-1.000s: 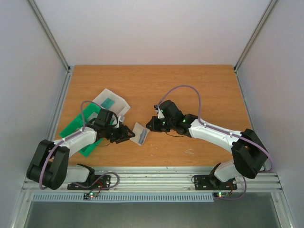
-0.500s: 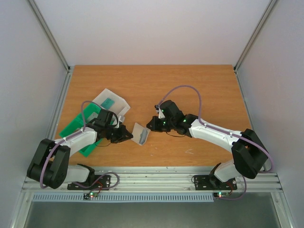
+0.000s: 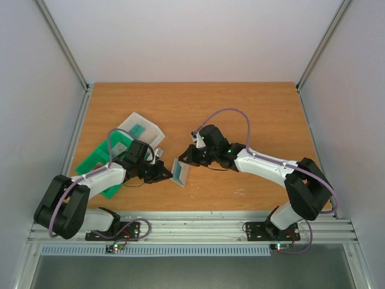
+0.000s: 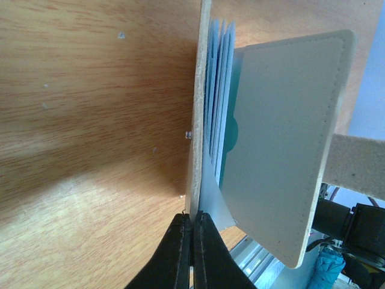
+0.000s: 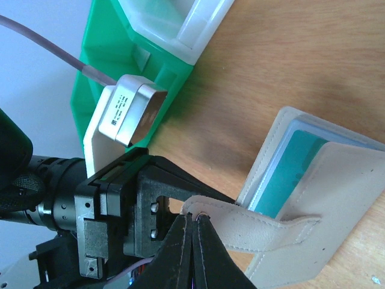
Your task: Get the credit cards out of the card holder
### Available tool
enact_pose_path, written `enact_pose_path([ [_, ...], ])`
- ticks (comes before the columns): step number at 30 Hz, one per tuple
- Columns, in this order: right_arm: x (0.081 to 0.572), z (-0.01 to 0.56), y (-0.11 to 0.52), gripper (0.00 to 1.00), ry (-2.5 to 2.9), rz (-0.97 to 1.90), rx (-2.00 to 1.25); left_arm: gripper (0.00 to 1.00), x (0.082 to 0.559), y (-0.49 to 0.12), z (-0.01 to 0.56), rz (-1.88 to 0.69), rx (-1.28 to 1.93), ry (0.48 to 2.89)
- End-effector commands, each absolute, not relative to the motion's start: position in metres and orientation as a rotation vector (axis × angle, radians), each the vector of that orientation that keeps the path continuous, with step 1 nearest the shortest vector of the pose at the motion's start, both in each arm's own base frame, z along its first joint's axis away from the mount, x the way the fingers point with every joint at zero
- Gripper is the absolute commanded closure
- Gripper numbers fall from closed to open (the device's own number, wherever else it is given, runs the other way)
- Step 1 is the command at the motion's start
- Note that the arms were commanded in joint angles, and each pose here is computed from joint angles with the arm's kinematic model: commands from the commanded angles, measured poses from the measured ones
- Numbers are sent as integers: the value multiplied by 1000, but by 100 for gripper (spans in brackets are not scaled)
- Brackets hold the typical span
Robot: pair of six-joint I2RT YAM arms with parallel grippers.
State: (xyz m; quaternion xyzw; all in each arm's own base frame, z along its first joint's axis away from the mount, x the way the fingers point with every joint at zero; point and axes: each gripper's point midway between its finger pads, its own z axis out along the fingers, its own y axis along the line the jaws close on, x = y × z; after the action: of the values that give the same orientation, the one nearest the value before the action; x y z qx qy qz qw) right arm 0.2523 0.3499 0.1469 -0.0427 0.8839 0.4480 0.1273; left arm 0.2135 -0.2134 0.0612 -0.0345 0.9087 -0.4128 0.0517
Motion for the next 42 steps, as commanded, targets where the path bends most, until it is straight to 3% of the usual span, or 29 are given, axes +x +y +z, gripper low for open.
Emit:
enact_pose_path([
  [1, 253, 147, 345, 99, 2575, 1323, -90, 100, 216, -215, 61, -1262, -92, 2730],
  [11, 234, 101, 262, 94, 2727, 848, -47, 100, 216, -216, 61, -1272, -83, 2719],
  [13, 231, 98, 252, 89, 2754, 780, -34, 100, 215, -217, 59, -1285, -90, 2720],
  [18, 224, 113, 232, 65, 2790, 662, 3, 100, 211, -215, 55, -1284, -101, 2733],
  [24, 223, 149, 234, 56, 2746, 726, 22, 100, 210, -214, 57, -1287, -113, 2728],
  [34, 209, 179, 317, 56, 2647, 1107, -187, 100, 209, -214, 58, -1299, -149, 2712],
  [42, 207, 131, 352, 63, 2773, 1088, -253, 100, 208, -212, 60, -1297, -167, 2711],
])
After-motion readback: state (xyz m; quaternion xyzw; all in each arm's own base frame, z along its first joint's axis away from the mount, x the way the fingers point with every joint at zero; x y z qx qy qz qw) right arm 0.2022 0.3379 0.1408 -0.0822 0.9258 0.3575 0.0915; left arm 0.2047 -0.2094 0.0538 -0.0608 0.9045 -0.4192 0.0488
